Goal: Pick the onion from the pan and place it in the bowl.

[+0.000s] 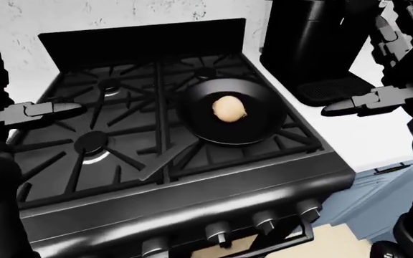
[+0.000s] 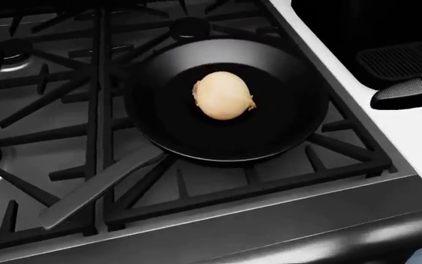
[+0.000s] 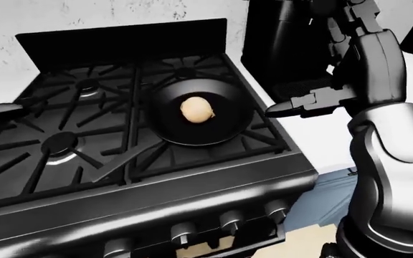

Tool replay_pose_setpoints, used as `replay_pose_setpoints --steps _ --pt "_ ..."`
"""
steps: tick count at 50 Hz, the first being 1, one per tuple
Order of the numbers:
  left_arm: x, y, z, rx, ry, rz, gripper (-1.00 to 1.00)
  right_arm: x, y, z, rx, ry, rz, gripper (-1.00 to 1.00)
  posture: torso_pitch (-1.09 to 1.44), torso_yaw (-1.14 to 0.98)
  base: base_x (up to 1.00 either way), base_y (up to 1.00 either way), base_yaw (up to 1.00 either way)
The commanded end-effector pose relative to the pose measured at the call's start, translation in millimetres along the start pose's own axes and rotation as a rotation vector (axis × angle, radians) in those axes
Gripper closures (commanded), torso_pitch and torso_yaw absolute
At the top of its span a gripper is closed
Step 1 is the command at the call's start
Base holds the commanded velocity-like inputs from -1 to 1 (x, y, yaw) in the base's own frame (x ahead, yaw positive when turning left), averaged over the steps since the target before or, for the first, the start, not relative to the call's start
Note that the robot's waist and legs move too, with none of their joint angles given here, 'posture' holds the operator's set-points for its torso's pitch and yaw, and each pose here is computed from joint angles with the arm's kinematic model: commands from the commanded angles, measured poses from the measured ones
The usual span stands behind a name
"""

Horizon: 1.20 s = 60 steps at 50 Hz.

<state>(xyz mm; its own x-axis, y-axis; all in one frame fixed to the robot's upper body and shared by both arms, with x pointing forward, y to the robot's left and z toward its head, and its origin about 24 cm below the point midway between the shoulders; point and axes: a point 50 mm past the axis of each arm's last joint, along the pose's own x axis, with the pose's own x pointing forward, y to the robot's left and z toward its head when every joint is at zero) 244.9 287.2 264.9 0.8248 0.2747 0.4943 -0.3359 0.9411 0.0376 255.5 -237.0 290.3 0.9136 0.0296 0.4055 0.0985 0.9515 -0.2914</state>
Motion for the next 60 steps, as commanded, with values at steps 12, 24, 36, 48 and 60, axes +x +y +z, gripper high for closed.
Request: replay_pose_setpoints --steps 12,24,36,48,60 --pt "0.8 4.1 14.3 0.013 -0.072 0.017 -1.00 7.4 -6.2 13.9 -0.014 -0.080 -0.111 -1.00 0.00 0.00 0.00 0.00 0.00" --pt "2.1 6.0 16.4 0.013 -0.076 0.021 -1.00 8.8 -1.9 21.8 -0.087 -0.114 -0.054 -1.00 0.00 0.00 0.00 0.00 0.00" --pt "2.6 8.0 16.8 0.014 -0.078 0.030 -1.00 12.3 1.6 25.3 -0.111 -0.109 0.003 -1.00 0.00 0.00 0.00 0.00 0.45" --pt "2.1 8.3 16.8 0.014 -0.078 0.032 -1.00 19.4 0.2 29.3 -0.156 -0.092 -0.008 -1.00 0.00 0.00 0.00 0.00 0.29" --pt "3.2 9.8 18.3 0.017 -0.081 0.045 -1.00 40.3 7.0 42.3 -0.234 -0.074 0.037 -1.00 0.00 0.00 0.00 0.00 0.00"
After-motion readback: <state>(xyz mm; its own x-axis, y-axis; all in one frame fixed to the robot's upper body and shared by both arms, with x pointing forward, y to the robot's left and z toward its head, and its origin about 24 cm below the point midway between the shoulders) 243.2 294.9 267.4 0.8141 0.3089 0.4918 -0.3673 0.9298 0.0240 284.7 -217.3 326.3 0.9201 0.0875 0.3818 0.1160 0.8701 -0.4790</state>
